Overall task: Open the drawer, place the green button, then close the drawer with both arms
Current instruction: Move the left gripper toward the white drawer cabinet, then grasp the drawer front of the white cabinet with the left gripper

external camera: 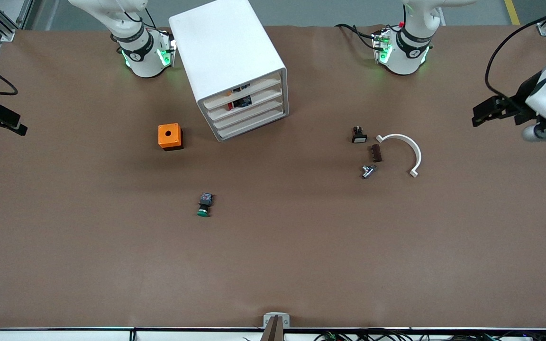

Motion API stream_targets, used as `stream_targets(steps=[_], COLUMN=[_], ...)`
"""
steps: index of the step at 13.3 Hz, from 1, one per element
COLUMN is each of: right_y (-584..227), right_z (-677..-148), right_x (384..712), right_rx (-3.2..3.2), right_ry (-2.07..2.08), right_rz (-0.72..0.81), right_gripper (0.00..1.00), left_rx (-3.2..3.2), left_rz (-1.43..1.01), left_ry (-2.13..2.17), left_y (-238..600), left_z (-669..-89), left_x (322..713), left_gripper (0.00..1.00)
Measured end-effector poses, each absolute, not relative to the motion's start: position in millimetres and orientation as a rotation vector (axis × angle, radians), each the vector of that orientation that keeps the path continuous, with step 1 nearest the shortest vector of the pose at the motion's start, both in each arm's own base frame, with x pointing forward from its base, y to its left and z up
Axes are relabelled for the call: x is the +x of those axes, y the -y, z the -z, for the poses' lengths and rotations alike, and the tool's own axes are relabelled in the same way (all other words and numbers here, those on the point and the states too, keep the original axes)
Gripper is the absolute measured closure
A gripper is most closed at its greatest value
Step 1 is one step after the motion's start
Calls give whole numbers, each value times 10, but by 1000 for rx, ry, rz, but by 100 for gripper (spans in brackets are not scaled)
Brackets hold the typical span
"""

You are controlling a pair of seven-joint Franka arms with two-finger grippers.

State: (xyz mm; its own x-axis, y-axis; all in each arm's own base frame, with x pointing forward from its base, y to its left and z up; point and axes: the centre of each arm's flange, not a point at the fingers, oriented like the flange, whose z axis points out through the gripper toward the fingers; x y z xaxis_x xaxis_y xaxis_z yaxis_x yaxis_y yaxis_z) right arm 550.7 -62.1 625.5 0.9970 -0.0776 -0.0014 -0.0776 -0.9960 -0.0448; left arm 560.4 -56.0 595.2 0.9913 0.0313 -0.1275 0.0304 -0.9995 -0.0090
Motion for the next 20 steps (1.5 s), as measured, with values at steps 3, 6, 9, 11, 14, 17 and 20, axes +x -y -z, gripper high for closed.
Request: stream_targets(steps=[3, 6, 9, 11, 14, 17, 20], right_y=[619, 619, 619, 620, 620, 626, 631], right_z=[-6256, -6252, -6249, -6241, -6222, -6216, -6216], right_x=[5507, 5507, 5507, 5508, 5511, 5510, 5509], right_rx=[-3094, -3094, -3094, -3094, -3094, -3094, -3094], right_ry=[-120, -120, -120, -120, -120, -122, -124], right_rz=[1, 0, -2, -4, -10, -12, -13], right_gripper=[0, 0, 0, 0, 0, 0, 0], left_rx=[-3188, -3198, -3161, -3112, -3021, -2956, -2844], left_rz=[-336, -468, -572, -635, -768, -895, -978], left_ry=[185, 342, 491, 593, 808, 956, 1139], left_y=[737, 829, 1148, 1514, 1949, 2091, 2202], left_z=[-5554, -5179, -4904, -4724, -4428, -4146, -3944], left_x=[5806, 5943, 5991, 5994, 5959, 6012, 6046], left_gripper=[0, 0, 0, 0, 0, 0, 0])
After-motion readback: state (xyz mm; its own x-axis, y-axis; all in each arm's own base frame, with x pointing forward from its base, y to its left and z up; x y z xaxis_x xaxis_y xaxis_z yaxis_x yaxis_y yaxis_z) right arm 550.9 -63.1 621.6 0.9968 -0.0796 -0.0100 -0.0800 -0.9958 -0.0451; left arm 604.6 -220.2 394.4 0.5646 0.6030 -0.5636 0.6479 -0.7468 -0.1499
